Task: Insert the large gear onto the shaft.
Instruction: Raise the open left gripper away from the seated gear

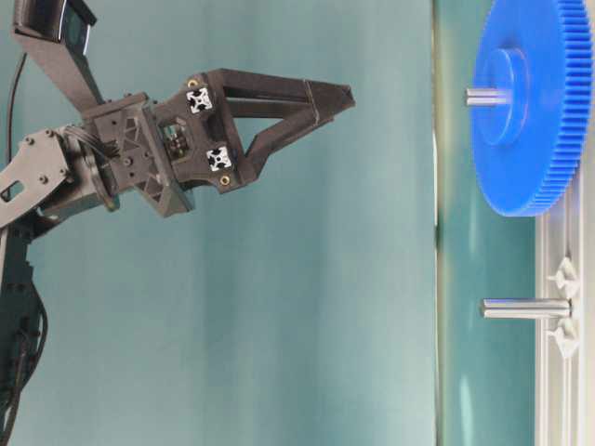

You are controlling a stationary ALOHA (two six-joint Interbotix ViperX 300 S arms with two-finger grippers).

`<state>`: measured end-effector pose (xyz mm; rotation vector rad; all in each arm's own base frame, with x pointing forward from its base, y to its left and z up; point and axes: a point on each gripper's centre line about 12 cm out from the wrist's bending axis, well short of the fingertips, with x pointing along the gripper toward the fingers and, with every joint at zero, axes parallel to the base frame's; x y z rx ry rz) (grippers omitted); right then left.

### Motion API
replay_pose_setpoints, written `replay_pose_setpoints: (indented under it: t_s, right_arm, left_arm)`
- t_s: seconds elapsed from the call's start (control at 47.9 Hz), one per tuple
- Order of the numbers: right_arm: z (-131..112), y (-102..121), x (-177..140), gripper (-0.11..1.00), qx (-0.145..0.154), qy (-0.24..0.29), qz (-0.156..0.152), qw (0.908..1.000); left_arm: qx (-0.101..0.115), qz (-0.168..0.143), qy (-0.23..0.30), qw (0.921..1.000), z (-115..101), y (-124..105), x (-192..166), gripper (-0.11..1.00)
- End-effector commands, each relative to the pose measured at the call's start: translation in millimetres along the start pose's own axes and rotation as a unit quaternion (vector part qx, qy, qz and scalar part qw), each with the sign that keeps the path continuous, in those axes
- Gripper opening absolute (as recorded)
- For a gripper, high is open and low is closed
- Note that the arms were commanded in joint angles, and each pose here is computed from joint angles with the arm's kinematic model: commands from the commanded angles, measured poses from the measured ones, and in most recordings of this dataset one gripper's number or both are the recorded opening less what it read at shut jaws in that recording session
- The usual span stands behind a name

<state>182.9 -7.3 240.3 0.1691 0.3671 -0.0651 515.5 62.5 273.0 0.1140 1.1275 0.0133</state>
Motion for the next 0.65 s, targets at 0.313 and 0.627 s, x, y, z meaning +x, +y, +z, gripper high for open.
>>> replay_pose_setpoints:
  t_s: [0.313,0.627]
  right_arm:
    - [2,0,1,0.04,0.005,-0.003,0.000,1.0000]
    - [3,0,0,0.04,0.005,-0.004,0.000,1.0000]
  left_arm:
    - [-0.001,0.011,-0.063,0.9980,19,1,-52,0.90]
    - [-0.001,0.009,-0.056,0.9984,18,0,-50,0.90]
